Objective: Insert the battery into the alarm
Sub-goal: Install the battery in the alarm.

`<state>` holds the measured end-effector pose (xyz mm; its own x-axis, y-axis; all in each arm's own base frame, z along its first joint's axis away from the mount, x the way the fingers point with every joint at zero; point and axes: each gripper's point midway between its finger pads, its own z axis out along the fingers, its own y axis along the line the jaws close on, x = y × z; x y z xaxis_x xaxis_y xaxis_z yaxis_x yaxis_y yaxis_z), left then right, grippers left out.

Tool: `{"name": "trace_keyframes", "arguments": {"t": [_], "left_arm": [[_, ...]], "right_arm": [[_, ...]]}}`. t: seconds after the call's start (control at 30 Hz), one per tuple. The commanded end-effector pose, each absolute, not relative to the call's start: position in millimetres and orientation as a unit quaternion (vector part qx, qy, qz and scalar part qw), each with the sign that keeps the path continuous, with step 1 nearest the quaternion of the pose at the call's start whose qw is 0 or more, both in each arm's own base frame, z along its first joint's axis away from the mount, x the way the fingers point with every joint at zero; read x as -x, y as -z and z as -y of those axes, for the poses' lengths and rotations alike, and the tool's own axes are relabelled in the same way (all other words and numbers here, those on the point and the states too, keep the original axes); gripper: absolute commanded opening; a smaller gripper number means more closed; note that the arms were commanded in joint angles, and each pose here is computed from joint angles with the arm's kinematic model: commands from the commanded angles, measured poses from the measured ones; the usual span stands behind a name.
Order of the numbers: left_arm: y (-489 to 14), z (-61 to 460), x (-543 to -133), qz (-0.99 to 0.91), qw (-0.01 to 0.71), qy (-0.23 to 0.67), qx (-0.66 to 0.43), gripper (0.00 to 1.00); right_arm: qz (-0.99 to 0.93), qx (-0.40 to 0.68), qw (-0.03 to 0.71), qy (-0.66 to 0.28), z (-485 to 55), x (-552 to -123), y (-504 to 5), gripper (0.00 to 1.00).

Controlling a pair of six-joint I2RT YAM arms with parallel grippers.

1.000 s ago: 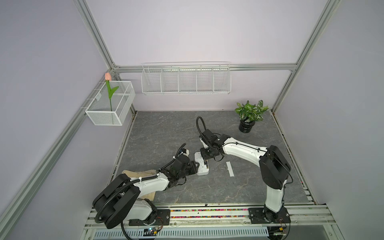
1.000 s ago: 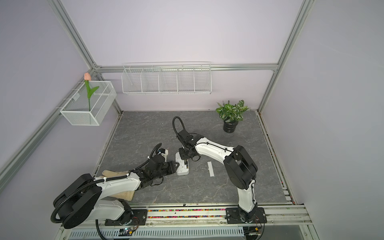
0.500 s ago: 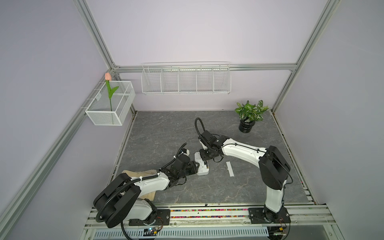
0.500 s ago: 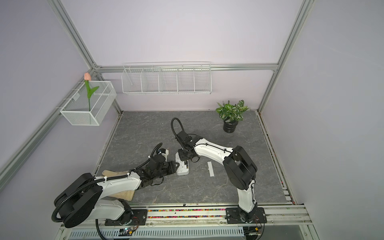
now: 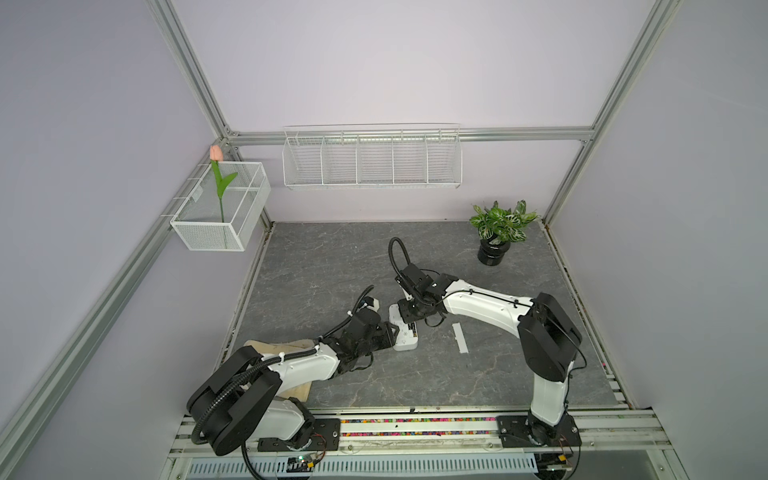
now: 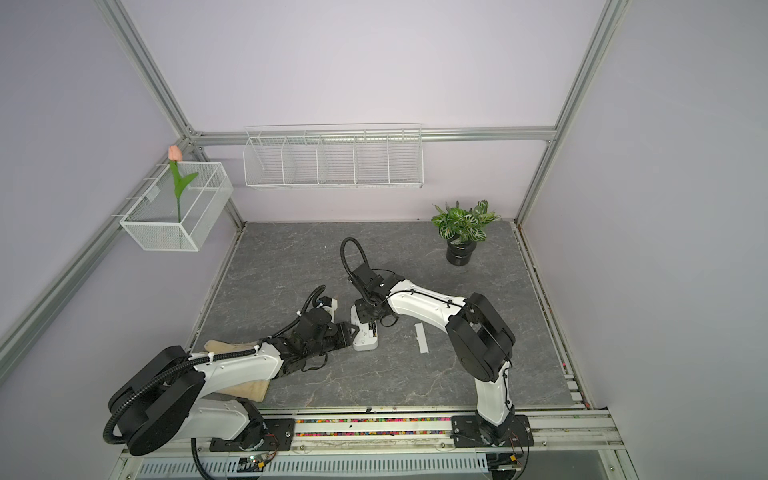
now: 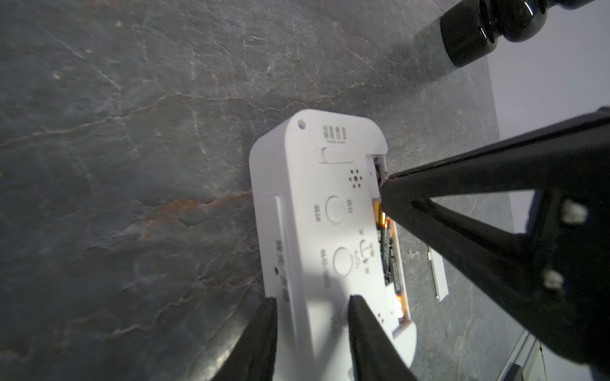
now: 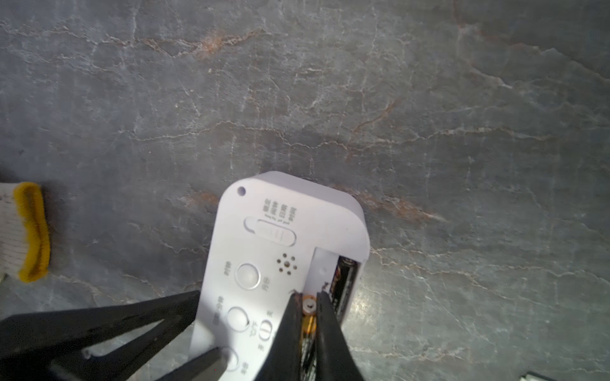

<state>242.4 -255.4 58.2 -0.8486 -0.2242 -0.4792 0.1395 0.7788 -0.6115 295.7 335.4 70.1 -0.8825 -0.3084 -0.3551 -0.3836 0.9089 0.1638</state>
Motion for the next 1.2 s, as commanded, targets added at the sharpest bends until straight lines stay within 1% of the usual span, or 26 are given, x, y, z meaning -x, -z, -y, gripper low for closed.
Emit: {"name": "trace_keyframes", "arguments": {"t": [0.0,0.53,0.6,0.7,1.0,1.17], "left_arm": [[-51,252,-243,-0.911,0.264,0.314,0.028,0.38],[-33,244,-242,-0.925,0.248,0.284,0.047,0.37],[-31,242,-241,-0.926,0.247,0.281,0.05,0.37],[-28,240,-241,-0.928,0.245,0.276,0.056,0.37],[-25,238,-240,-0.928,0.245,0.275,0.062,0.37],[-25,238,-239,-0.928,0.244,0.276,0.061,0.37]], "right_arm": [[-0.975,0.18,0.1,-0.078,-315,-263,-42,0.12],[-0.978,0.173,0.088,-0.079,-312,-246,-36,0.11],[-0.979,0.171,0.082,-0.078,-311,-242,-32,0.11],[-0.98,0.169,0.075,-0.073,-309,-238,-28,0.07],[-0.981,0.167,0.069,-0.066,-305,-229,-23,0.07],[-0.98,0.161,0.088,-0.08,-311,-235,-34,0.07]]}}
